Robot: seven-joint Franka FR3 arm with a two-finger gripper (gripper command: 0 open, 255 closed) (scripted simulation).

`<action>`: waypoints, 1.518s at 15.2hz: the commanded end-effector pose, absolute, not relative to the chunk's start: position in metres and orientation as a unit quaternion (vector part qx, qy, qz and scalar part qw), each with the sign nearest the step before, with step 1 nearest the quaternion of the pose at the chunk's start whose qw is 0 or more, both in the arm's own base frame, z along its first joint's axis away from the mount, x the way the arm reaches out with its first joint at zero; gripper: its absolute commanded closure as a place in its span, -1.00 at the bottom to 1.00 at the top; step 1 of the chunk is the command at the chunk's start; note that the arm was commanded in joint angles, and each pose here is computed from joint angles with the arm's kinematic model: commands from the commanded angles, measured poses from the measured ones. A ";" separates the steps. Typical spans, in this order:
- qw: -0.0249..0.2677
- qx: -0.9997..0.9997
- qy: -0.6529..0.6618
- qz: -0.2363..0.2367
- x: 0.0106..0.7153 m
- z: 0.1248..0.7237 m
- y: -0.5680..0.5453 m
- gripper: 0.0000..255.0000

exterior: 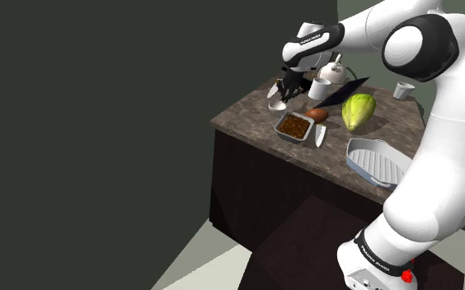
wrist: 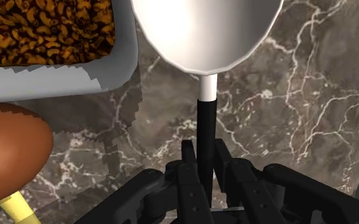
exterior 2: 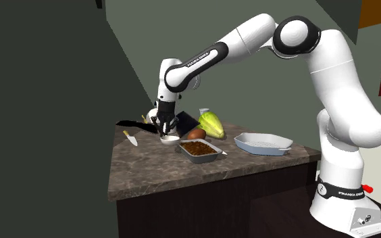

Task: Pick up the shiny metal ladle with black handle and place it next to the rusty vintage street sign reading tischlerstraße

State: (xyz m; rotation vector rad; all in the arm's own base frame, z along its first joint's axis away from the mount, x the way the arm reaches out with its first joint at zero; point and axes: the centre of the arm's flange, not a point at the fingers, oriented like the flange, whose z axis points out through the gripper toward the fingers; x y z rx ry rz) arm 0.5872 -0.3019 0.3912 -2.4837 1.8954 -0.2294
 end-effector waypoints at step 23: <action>0.004 -0.793 0.605 -0.073 0.609 0.490 -0.364 1.00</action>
